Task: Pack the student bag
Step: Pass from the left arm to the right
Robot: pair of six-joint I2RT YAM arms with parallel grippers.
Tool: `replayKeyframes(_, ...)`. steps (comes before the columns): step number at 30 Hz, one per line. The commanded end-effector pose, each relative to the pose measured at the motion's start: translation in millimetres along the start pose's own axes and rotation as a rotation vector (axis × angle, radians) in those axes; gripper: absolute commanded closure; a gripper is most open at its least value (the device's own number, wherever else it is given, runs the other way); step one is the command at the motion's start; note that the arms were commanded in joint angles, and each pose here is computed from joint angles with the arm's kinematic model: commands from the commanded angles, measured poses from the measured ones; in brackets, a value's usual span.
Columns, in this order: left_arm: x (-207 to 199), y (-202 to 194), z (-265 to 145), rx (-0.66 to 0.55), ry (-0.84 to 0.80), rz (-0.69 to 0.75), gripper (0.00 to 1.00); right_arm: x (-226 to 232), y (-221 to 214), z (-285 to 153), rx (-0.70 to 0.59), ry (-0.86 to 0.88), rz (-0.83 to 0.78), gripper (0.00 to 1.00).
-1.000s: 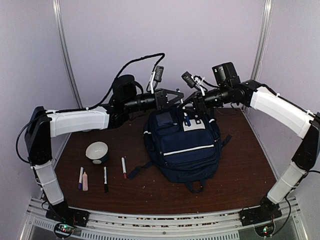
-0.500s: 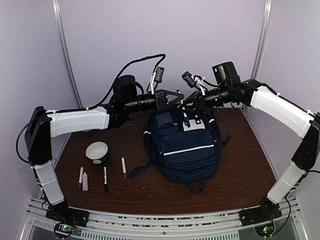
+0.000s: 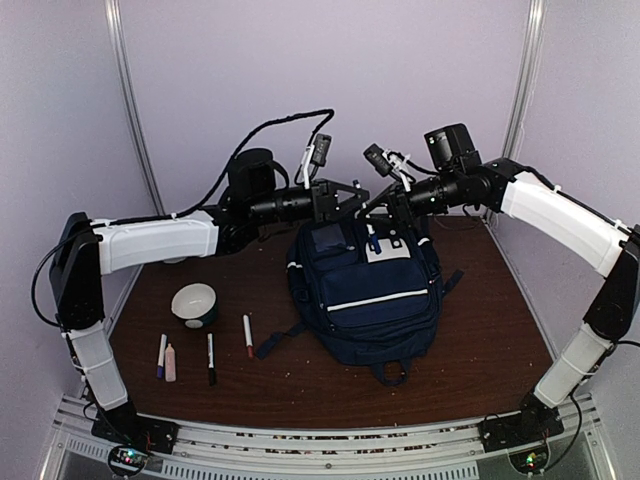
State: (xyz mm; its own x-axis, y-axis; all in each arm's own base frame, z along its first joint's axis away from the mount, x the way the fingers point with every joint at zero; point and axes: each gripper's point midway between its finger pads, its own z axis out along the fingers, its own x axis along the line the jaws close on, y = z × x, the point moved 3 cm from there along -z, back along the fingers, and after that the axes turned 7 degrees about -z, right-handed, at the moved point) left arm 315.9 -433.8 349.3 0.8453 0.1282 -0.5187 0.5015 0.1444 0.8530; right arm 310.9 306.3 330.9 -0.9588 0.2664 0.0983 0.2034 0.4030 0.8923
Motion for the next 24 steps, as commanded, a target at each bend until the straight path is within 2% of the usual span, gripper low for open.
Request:
replayKeyframes(1, -4, 9, -3, 0.006, 0.029, 0.067, 0.56, 3, 13, -13, -0.033, -0.012, -0.017, 1.00)
replayKeyframes(5, -6, 8, -21, 0.021, 0.111, 0.181, 0.49, -6, -6, -24, -0.007, -0.029, 0.031, 1.00)
replayKeyframes(8, 4, -11, -34, 0.116, 0.197, 0.270, 0.48, -13, -36, -39, 0.054, -0.071, 0.043, 1.00)
replayKeyframes(12, 21, -64, -39, 0.326, 0.312, 0.442, 0.48, -25, -80, -64, 0.109, -0.167, 0.076, 1.00)
replayKeyframes(15, 25, -105, -33, 0.438, 0.348, 0.572, 0.50, -29, -107, -82, 0.129, -0.213, 0.121, 1.00)
replayKeyframes(20, 18, -172, -10, 0.637, 0.297, 0.771, 0.51, -33, -135, -106, 0.133, -0.298, 0.156, 1.00)
replayKeyframes(24, 20, -211, 10, 0.785, 0.274, 0.867, 0.50, -35, -148, -111, 0.118, -0.321, 0.183, 1.00)
